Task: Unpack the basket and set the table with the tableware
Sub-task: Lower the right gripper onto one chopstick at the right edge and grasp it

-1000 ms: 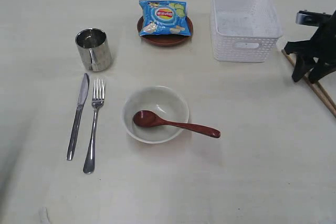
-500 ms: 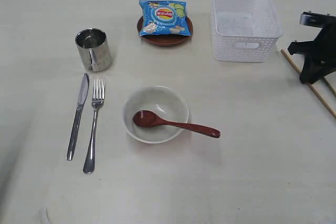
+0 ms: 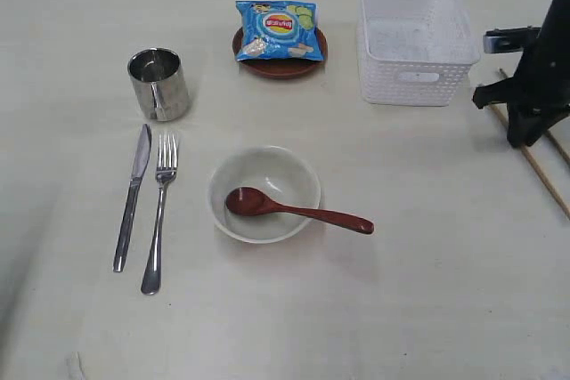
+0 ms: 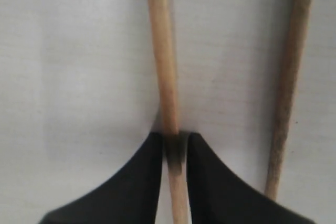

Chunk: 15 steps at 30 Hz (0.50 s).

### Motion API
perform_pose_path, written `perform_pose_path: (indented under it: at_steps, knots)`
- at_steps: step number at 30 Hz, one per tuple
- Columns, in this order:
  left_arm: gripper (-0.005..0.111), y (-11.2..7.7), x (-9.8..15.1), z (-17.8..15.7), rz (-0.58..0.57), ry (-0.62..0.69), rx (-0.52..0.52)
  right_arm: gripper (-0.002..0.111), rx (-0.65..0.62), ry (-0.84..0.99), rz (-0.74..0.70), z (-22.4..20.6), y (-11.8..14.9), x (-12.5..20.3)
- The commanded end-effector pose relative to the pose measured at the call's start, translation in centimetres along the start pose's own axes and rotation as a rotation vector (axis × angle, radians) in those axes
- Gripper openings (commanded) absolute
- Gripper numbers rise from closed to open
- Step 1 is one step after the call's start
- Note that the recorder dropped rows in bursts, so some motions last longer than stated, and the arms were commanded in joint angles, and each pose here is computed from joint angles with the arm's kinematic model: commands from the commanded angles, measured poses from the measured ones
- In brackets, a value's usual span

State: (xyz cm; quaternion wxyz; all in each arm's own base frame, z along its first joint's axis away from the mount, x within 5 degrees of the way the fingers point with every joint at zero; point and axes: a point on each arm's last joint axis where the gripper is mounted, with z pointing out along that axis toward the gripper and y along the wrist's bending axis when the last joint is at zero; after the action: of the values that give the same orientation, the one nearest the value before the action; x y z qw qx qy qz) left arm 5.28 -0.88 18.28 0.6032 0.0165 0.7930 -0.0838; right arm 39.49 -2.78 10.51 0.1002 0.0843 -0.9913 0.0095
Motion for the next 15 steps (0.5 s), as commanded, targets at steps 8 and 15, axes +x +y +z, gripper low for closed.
perform_pose_path:
  at_steps: [8,15]
  knots:
    - [0.000,0.0,0.1,0.0,0.005,-0.002,0.004,0.000,0.002,0.083,-0.023,4.3,2.2,1.3]
    - [0.000,0.0,0.1,0.0,0.005,-0.002,0.004,0.000,0.048,-0.144,0.102,-4.7,0.0,3.5]
